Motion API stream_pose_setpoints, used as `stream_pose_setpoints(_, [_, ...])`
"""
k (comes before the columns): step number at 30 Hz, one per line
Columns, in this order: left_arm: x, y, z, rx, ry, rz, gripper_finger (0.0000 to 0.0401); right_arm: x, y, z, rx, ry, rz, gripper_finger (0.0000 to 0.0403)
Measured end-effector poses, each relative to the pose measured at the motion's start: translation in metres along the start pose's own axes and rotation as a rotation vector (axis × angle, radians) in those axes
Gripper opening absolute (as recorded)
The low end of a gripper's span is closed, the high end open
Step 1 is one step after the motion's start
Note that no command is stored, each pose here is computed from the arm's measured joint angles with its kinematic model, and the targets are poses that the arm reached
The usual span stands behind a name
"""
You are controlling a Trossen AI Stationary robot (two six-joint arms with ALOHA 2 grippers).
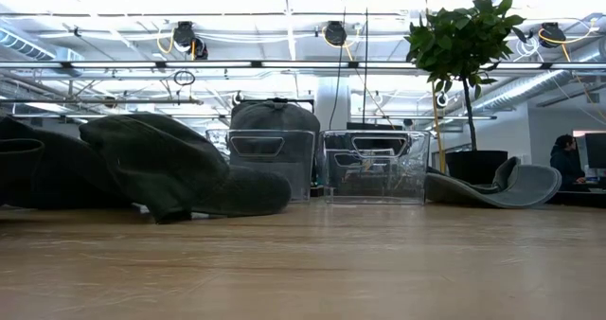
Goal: Pick & Place hat
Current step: Put the gray cap into the left transparent bin
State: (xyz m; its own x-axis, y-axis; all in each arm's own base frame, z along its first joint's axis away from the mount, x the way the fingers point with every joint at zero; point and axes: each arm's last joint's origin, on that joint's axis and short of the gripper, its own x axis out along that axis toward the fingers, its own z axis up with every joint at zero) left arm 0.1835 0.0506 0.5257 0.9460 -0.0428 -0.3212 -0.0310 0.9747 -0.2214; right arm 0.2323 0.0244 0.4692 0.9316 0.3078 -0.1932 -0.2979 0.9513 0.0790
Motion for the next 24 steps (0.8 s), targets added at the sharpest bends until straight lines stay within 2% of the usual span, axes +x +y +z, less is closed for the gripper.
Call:
stream_pose_setpoints(3, [-0.015, -0.011, -0.001, -0.022, -0.024, -0.055, 0.0196, 0.001, 0.006, 0.0, -0.001, 0.001, 0.039, 0.0201])
stream_pose_setpoints(7, [-0.036, -0.024, -0.005, -0.047, -0.047, -0.107, 0.0191, 0.005, 0.016, 0.008, 0.041, -0.072, 0.169, 0.0229])
stream_pose_setpoints(12, [-0.054, -0.034, -0.011, -0.072, -0.044, -0.148, 0.0195, 0.007, 0.018, 0.02, 0.09, -0.202, 0.158, 0.0244])
stream_pose_setpoints(16, [-0.064, -0.039, -0.016, -0.077, -0.029, -0.169, 0.0197, 0.009, 0.017, 0.011, 0.11, -0.118, 0.037, 0.0256])
stream_pose_setpoints(21, [-0.069, -0.042, -0.023, -0.092, 0.024, -0.185, 0.0187, 0.001, 0.016, -0.016, 0.109, 0.142, -0.248, 0.029])
stream_pose_setpoints(24, [-0.069, -0.043, -0.026, -0.094, 0.05, -0.194, 0.018, -0.002, 0.017, -0.029, 0.088, 0.266, -0.341, 0.031])
